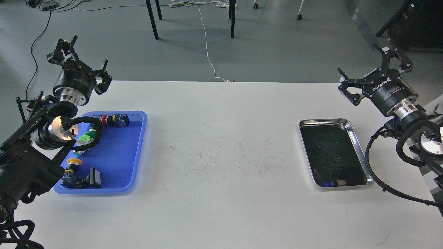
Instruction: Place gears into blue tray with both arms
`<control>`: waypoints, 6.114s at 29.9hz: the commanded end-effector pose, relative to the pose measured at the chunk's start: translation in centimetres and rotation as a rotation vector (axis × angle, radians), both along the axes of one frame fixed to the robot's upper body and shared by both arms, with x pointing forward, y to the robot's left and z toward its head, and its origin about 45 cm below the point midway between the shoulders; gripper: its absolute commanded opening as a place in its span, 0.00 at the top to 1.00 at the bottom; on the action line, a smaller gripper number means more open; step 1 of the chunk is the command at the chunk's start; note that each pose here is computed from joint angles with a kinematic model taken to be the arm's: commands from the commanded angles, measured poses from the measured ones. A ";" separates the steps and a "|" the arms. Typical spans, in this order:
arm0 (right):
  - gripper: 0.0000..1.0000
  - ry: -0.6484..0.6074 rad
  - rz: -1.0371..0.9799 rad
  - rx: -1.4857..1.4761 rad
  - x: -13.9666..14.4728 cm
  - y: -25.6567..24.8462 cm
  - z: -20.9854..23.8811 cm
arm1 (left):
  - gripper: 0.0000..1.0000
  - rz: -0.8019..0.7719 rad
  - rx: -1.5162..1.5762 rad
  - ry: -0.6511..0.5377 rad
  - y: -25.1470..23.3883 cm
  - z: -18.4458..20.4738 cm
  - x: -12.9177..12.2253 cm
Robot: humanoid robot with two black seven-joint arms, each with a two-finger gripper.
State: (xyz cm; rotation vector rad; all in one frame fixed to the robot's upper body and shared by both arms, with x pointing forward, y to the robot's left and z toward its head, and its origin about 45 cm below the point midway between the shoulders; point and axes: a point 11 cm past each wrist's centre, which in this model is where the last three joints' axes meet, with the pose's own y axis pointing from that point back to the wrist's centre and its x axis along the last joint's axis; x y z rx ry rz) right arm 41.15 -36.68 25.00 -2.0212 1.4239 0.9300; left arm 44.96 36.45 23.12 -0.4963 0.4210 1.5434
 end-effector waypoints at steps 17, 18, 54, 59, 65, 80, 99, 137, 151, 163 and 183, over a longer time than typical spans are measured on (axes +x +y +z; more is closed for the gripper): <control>0.01 -0.066 0.512 -1.019 0.3 2.4 9.3 | 0.01 0.031 0.030 -0.037 1.4 0.7 -0.3; 0.01 -0.072 0.551 -1.089 -0.2 2.7 9.2 | 0.01 0.032 0.030 -0.038 1.4 0.8 -0.3; 0.06 0.004 1.186 -1.982 -2.7 5.5 -6.9 | 0.01 0.039 0.076 -0.018 2.0 -0.2 -0.9; 0.08 0.001 1.201 -2.017 -2.2 5.6 -8.2 | 0.01 0.042 0.083 -0.017 2.4 -0.2 -1.0; 0.10 -0.004 1.226 -2.009 -2.4 6.3 -9.4 | 0.01 0.044 0.088 -0.018 2.7 0.0 -1.1; 0.34 0.000 1.221 -2.008 -2.1 5.9 -10.2 | 0.01 0.049 0.096 -0.019 3.1 0.1 -1.1; 0.97 -0.013 1.248 -2.027 -2.4 5.9 -10.7 | 0.01 0.051 0.096 -0.017 3.1 0.1 -1.2; 0.98 -0.400 1.116 -1.609 -2.1 24.8 -0.4 | 0.01 0.065 0.118 -0.022 4.2 0.7 -1.3; 0.98 -0.368 1.058 -1.591 -0.1 31.6 -6.3 | 0.01 0.073 0.131 -0.028 5.0 1.2 -1.4; 0.98 -0.336 1.099 -1.405 -2.7 33.5 -7.0 | 0.01 0.069 0.134 -0.036 5.0 1.6 -1.2; 0.84 -0.261 1.160 -1.348 -5.3 32.9 -10.6 | 0.01 0.073 0.136 -0.024 5.3 1.0 -1.6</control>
